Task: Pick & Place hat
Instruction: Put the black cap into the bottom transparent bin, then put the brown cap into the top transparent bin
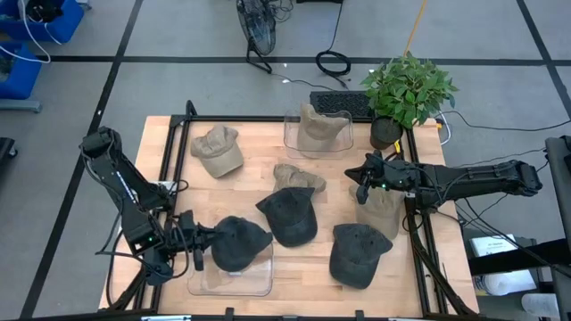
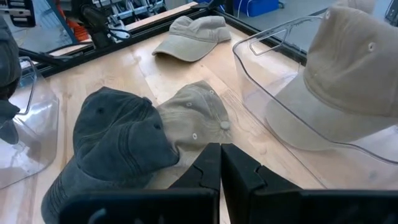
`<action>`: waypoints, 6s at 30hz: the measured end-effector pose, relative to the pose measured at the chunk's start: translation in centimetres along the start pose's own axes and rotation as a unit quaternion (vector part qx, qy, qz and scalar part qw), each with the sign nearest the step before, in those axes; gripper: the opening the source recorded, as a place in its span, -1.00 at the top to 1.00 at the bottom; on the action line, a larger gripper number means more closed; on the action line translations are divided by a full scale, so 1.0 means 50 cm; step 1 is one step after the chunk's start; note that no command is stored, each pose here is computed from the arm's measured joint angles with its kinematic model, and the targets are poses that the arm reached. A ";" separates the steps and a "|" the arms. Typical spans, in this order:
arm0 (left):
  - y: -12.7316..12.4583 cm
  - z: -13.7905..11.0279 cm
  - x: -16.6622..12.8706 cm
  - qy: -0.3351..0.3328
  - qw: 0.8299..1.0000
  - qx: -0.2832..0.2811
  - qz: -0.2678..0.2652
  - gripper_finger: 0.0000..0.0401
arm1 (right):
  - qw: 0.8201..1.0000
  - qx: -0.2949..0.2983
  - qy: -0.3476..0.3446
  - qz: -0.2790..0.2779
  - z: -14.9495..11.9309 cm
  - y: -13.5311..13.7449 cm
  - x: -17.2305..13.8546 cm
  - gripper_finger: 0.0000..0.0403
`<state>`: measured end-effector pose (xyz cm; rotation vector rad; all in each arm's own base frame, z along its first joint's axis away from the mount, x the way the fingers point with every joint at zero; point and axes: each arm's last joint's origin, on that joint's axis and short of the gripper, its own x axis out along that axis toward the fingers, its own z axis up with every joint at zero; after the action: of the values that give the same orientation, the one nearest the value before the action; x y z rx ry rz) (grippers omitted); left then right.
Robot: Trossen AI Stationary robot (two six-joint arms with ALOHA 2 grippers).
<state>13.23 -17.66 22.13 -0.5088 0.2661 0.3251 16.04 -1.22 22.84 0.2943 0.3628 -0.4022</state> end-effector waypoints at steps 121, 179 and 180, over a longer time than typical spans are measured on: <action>0.338 0.341 0.261 0.254 0.944 0.190 0.091 0.99 | 0.891 -0.056 0.413 -0.179 0.108 0.027 0.030 0.90; 0.313 0.343 0.270 0.226 0.961 0.147 0.052 0.97 | 0.843 0.063 0.520 -0.124 -0.195 -0.063 0.067 0.92; 0.312 0.343 0.270 0.226 0.961 0.148 0.051 0.98 | 0.847 0.065 0.513 -0.121 -0.193 -0.059 0.065 0.94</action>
<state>22.72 7.19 25.41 -0.2672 0.7763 0.2602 14.84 -1.54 12.29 0.5935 1.4470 -0.4939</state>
